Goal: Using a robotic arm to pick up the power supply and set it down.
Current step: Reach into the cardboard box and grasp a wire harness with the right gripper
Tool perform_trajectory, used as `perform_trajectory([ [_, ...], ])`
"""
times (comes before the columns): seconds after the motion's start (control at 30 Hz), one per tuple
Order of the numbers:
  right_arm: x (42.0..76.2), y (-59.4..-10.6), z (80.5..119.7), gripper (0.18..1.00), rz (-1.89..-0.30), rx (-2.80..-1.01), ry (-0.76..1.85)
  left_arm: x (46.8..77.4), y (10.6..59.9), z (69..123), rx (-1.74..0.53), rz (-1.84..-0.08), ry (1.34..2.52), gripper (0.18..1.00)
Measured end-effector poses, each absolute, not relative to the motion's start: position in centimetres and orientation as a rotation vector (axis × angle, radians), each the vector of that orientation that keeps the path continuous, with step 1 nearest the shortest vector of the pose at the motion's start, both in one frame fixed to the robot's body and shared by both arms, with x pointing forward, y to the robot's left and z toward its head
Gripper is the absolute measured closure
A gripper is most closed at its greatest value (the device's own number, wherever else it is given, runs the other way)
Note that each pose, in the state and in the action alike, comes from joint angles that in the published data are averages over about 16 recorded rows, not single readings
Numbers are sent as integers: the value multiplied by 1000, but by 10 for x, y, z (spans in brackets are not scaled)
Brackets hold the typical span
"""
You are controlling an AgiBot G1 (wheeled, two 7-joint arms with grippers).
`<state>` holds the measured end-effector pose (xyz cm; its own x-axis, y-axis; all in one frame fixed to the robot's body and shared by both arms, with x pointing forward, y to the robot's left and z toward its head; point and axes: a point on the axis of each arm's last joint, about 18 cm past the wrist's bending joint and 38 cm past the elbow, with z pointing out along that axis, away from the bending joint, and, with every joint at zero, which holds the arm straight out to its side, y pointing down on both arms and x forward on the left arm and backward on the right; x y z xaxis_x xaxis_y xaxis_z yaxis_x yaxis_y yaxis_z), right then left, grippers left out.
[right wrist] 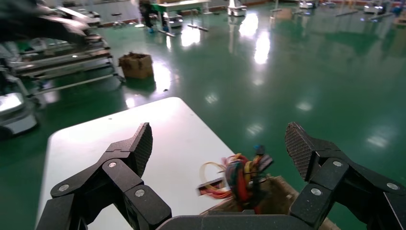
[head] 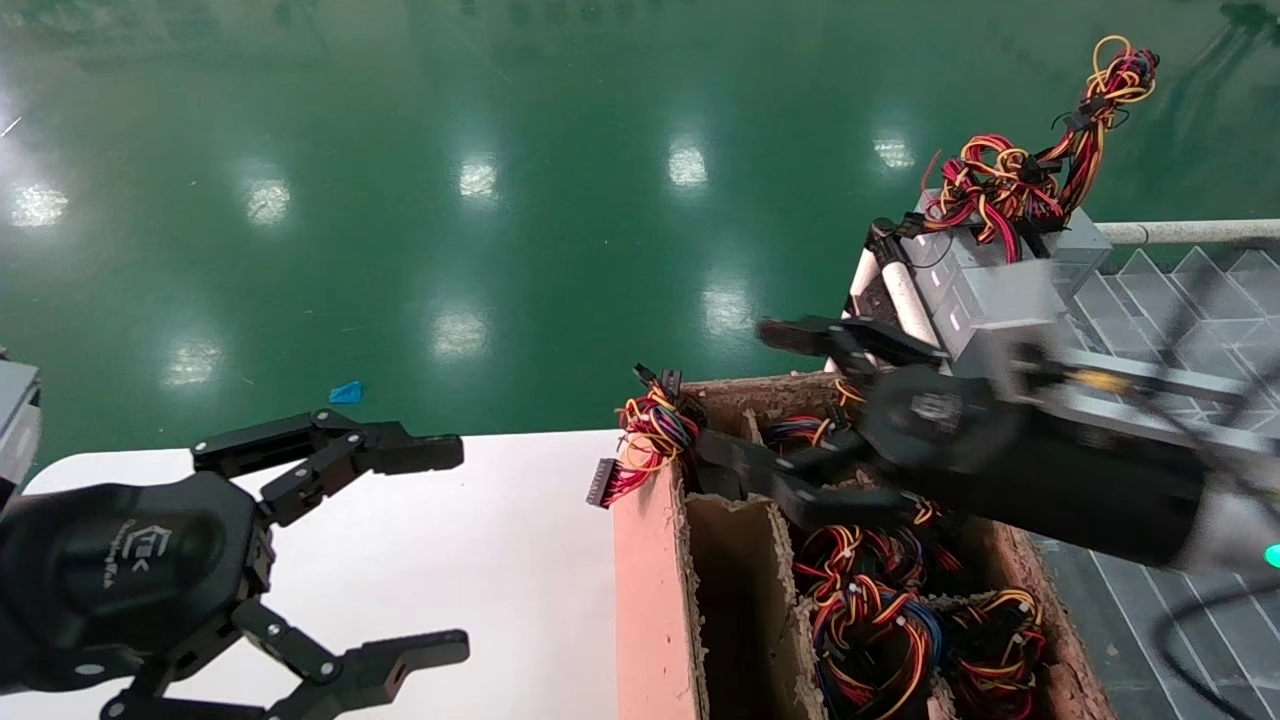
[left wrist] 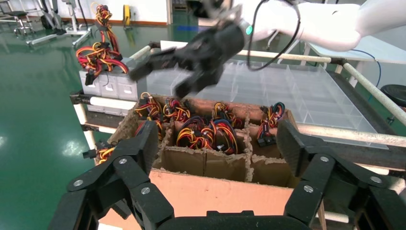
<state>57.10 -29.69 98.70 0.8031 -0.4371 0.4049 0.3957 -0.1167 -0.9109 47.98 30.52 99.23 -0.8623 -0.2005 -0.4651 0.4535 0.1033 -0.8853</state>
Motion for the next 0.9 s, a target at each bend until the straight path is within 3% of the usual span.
perform_trajectory([
  [0.37, 634, -260, 971, 182, -670, -1581, 150, 480, 305, 992, 246, -1810, 1911, 427],
  [0.63, 647, -253, 959, 210, -643, -1639, 185, 480, 305, 992, 246, -1810, 1911, 619],
  [0.9, 648, -259, 949, 297, -636, -1674, 207, 480, 305, 992, 246, -1810, 1911, 796],
])
